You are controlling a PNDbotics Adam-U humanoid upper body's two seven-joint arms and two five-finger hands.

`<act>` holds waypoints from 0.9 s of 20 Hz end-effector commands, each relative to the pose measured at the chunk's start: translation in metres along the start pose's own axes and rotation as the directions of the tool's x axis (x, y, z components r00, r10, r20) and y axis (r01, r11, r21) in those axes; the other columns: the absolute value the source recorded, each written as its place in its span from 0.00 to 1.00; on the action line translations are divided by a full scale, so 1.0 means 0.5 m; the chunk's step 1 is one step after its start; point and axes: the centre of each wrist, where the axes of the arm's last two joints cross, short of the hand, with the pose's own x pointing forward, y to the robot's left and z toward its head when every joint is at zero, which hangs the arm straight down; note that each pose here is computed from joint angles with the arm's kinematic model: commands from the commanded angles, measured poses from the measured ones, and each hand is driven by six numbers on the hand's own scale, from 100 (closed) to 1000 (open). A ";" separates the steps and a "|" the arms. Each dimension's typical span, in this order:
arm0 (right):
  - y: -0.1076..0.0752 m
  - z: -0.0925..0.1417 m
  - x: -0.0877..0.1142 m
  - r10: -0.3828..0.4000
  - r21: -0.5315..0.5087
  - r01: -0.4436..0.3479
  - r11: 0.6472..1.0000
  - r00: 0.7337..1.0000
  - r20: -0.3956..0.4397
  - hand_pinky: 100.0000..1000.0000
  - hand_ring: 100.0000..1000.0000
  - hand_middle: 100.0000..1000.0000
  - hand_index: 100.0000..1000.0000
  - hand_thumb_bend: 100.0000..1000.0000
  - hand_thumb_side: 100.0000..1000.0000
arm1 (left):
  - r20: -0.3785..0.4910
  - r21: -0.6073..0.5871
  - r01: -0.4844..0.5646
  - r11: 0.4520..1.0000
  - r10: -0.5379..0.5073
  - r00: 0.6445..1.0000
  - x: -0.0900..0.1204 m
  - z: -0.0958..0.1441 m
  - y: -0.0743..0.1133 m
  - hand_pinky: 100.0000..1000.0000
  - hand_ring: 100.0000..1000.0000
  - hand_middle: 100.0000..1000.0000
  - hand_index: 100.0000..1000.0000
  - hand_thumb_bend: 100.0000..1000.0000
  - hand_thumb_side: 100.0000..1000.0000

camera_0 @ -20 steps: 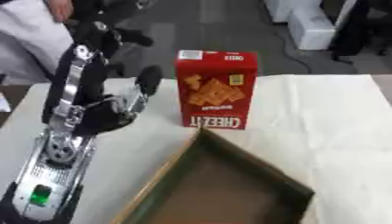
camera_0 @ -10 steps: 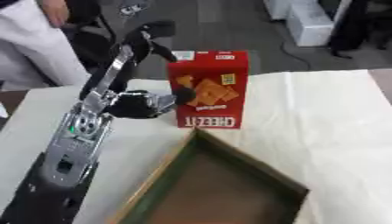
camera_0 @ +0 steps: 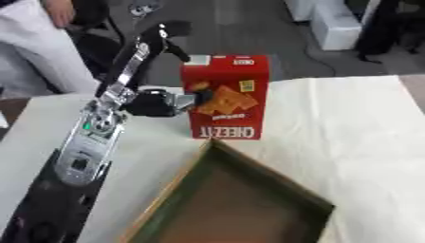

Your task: Pick up objects on the table and place them in the box.

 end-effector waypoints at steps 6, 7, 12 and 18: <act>-0.006 -0.011 0.006 -0.001 0.013 0.000 1.000 1.000 0.022 0.47 0.70 0.78 0.80 0.00 0.59 | 0.113 0.018 -0.082 0.997 0.079 0.990 0.003 -0.021 0.032 0.88 0.72 0.91 0.87 0.65 0.14; -0.006 -0.011 0.006 -0.001 0.014 0.000 1.000 1.000 0.022 0.47 0.70 0.78 0.80 0.00 0.59 | 0.118 0.015 -0.086 0.996 0.084 0.990 0.001 -0.020 0.031 0.87 0.72 0.91 0.87 0.65 0.14; -0.005 -0.010 0.005 -0.001 0.018 0.001 1.000 1.000 0.015 0.47 0.70 0.79 0.80 0.00 0.59 | 0.111 -0.005 -0.094 0.996 0.094 0.989 -0.008 -0.013 0.026 0.86 0.70 0.90 0.86 0.62 0.17; -0.006 -0.011 0.005 -0.001 0.024 0.000 1.000 1.000 0.012 0.46 0.70 0.79 0.80 0.00 0.59 | 0.090 -0.039 -0.108 0.993 0.111 0.990 -0.021 -0.003 0.019 0.87 0.70 0.90 0.86 0.62 0.20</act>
